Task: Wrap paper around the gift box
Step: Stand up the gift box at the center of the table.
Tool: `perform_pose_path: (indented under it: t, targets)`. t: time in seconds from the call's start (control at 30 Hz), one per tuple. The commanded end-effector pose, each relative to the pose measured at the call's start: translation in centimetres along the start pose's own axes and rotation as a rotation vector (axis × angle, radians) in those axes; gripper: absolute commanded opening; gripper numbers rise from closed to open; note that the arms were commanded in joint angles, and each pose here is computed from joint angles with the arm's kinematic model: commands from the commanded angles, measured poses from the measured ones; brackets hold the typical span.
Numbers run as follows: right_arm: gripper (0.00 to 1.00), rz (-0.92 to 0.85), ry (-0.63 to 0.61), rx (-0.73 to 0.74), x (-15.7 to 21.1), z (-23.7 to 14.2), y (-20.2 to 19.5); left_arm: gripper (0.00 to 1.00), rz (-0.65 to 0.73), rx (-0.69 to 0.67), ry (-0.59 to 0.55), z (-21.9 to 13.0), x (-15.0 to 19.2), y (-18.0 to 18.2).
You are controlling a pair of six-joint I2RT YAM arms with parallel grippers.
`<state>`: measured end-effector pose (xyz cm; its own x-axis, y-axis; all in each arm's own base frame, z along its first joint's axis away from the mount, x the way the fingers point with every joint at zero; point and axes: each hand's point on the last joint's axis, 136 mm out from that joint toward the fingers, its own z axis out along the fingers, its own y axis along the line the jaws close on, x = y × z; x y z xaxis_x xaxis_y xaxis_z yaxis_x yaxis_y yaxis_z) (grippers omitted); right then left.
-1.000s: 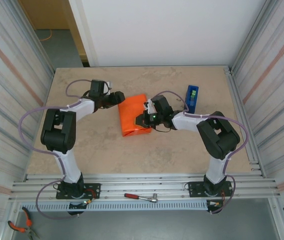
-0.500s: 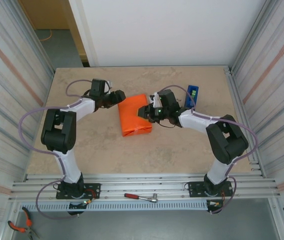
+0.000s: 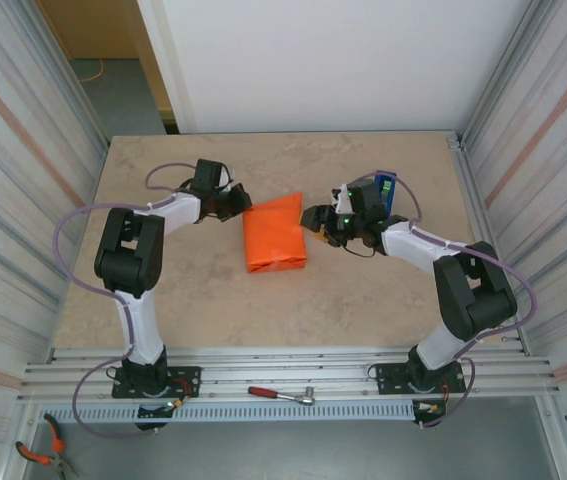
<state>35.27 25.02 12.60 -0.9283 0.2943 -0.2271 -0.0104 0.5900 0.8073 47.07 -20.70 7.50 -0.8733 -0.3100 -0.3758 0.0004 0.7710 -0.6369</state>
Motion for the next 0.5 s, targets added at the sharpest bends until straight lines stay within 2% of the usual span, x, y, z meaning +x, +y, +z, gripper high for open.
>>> perform_pose_path:
  t: [0.0, 0.23, 0.4, 0.47]
  targets:
    - [0.69, 0.027, -0.032, 0.030, -0.7, -1.6, -1.5, 0.00, 0.065, 0.128, -0.084, -0.9, -1.9, -3.6]
    - [0.82, 0.062, -0.115, 0.046, -3.6, -4.3, -2.6, 0.00, 0.235, 0.317, -0.325, -5.5, -4.2, -9.6]
    - [0.84, 0.038, -0.153, 0.050, -5.1, -5.9, -2.0, 0.00, 0.351, 0.443, -0.523, -9.5, -3.8, -12.0]
    - [0.83, 0.027, -0.163, 0.048, -5.5, -6.3, -1.6, 0.00, 0.382, 0.478, -0.568, -10.5, -3.2, -12.2]
